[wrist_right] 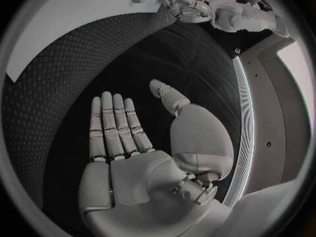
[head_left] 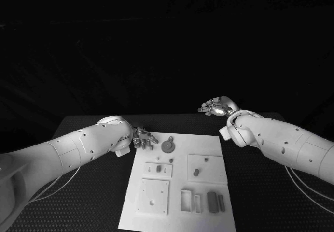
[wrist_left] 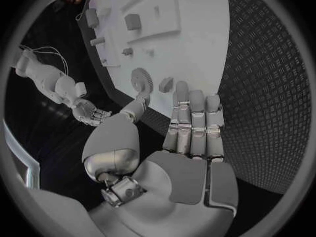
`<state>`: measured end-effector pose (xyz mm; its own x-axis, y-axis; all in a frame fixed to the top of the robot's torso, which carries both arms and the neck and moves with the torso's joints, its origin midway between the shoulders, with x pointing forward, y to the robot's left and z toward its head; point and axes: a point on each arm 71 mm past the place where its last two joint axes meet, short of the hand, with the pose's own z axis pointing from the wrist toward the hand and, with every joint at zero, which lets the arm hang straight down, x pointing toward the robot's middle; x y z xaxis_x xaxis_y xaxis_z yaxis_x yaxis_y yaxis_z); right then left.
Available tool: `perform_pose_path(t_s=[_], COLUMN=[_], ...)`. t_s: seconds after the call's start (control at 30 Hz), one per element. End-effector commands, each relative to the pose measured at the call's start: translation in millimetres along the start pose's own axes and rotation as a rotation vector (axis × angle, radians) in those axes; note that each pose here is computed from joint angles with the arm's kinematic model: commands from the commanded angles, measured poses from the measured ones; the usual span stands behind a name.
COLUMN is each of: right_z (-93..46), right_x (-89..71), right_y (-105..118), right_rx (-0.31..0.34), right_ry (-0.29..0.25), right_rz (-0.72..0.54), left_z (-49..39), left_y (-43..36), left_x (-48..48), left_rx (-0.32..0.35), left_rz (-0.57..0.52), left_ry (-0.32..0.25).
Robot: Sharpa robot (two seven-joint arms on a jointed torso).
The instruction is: Assemble the parts on the task board
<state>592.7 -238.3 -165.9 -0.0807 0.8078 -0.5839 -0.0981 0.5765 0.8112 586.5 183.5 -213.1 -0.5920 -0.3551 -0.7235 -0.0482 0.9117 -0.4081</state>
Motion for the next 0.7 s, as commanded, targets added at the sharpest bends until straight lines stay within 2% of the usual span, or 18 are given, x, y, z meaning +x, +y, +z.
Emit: perform_pose_path(t_s=[0.03,0.43,0.7], right_z=[0.0,0.1,0.0], right_x=[1.2,1.4,1.4], right_y=[0.9,1.0,0.8], right_rx=[-0.01,-0.01,-0.009], right_ry=[0.01,0.011,0.01], right_rz=[-0.007,-0.007,-0.007], left_z=[1.5,1.1,1.0], left_y=[-1.8,2.9,3.3], left_x=[12.7,10.9,10.7], left_rx=[0.004,-0.016,-0.021], left_rz=[0.015,0.024,0.025], left_ry=[0.07,0.066,0.064])
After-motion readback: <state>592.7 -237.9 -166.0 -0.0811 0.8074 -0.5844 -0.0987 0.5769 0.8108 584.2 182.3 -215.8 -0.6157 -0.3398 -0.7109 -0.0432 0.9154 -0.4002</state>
